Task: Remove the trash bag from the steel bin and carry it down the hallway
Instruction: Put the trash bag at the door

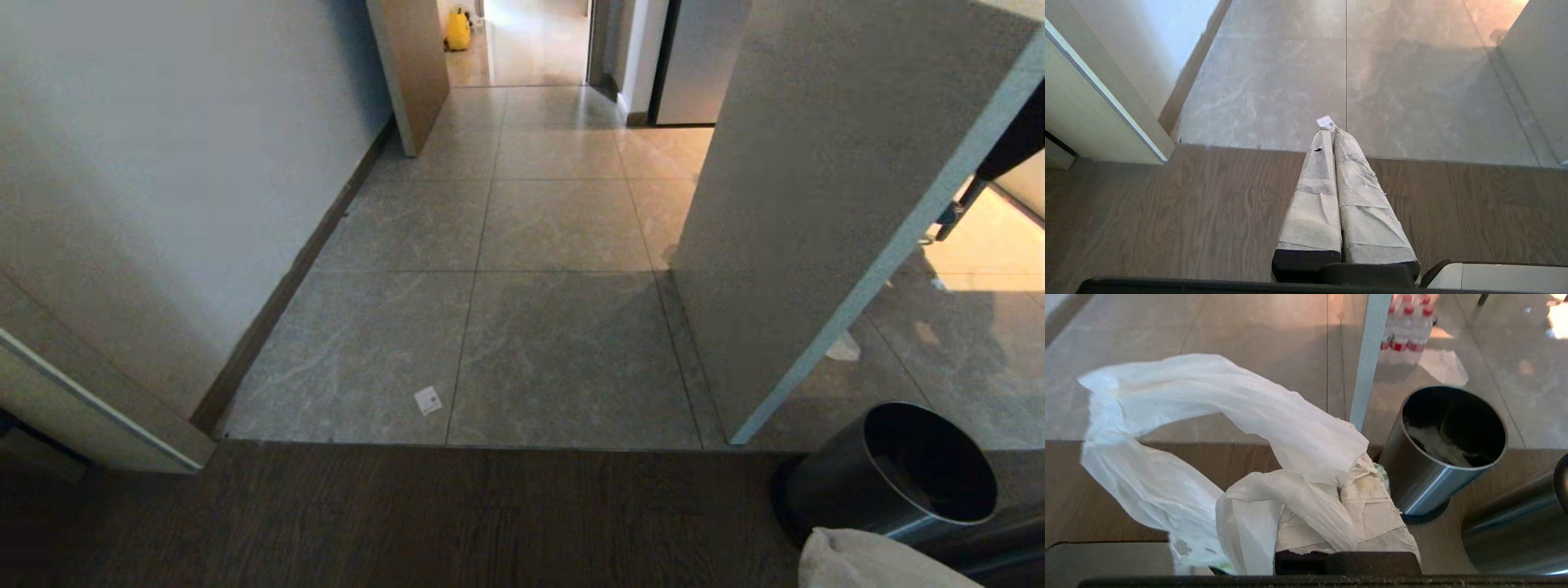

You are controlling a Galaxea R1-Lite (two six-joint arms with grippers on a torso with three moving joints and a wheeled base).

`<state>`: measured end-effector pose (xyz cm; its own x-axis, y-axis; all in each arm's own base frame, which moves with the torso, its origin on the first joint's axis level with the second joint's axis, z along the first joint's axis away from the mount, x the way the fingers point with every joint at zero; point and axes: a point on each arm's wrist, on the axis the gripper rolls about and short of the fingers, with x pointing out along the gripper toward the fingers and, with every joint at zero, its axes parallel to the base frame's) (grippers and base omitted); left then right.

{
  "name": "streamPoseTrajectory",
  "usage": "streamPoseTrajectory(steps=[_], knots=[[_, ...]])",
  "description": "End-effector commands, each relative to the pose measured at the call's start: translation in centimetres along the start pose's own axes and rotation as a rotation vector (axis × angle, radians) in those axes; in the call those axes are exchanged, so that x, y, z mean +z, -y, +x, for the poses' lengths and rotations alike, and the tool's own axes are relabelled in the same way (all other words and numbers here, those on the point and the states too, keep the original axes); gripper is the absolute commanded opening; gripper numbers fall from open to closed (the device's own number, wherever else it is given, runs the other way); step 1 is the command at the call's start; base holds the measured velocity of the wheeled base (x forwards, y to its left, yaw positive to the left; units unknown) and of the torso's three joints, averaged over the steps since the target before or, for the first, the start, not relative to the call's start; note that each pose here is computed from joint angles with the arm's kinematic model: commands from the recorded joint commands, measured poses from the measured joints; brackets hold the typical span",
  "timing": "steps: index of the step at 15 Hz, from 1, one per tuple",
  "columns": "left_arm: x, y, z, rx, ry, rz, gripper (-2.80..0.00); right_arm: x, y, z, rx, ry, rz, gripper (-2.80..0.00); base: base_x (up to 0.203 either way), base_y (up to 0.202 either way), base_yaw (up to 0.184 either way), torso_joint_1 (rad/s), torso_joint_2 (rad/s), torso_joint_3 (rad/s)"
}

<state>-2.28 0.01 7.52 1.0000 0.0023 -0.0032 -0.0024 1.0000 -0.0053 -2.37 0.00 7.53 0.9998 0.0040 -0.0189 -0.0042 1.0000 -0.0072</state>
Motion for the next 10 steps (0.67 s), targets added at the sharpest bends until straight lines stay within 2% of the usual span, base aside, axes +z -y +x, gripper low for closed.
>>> streamPoseTrajectory(steps=[1, 10], knots=[[0.00, 0.00, 0.00, 0.001, 0.000, -0.001, -2.80, 0.00, 0.00, 0.01, 0.001, -0.001, 0.000, -2.80, 0.000, 0.000, 0.000, 0.003, 0.01, 0.205], [0.00, 0.00, 0.00, 0.001, 0.000, 0.000, -2.80, 0.00, 0.00, 0.01, 0.002, -0.001, 0.000, -2.80, 0.000, 0.000, 0.000, 0.003, 0.00, 0.201]])
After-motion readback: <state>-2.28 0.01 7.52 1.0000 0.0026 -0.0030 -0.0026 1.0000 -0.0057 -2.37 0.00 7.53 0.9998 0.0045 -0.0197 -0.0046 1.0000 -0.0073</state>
